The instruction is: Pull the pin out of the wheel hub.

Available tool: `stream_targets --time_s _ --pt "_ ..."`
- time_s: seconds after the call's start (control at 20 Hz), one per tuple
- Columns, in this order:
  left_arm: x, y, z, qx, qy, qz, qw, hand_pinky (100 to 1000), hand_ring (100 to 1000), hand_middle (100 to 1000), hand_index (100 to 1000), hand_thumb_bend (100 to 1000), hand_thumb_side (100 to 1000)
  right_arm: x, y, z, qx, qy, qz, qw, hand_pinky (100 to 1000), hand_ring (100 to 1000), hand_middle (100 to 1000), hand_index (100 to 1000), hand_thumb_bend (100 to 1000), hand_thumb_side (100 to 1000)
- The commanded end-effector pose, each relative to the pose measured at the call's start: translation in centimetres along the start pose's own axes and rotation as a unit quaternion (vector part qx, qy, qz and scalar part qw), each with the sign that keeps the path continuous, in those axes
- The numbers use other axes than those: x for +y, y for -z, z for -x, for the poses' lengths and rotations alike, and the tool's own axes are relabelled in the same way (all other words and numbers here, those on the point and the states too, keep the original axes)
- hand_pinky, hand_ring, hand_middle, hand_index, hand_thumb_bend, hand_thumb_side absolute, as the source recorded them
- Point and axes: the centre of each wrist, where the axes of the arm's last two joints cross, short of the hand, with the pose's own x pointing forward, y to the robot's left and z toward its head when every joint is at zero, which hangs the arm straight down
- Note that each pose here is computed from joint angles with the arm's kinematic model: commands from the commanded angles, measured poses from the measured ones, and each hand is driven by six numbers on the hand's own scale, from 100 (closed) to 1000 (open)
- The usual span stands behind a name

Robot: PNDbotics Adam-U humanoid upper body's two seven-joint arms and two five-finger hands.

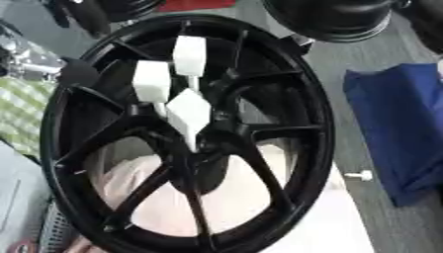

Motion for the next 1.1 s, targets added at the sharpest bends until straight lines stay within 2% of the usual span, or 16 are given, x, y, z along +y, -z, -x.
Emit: stream_targets --time_s 0.05,0.55,1.1 --pt "0.7 0.1 -0.1 -0.003 0.001 0.004 1.0 803 850 746 841 503 681 -0.5 0.4 -0.7 -0.012 -0.009 0.001 1.0 876 750 557 680 100 568" --pt "-0.1 1.8 0.7 -0.003 -0.013 0.018 1.0 823 878 791 867 525 660 -0.1 0.8 -1.0 -0.02 0.001 -0.005 1.0 878 751 557 681 100 580" --pt "-0.6 2.5 2.2 0.014 -0.017 0.011 1.0 830 885 825 879 537 632 0.1 0.8 -0.9 -0.019 0.005 -0.008 1.0 880 752 556 680 100 596"
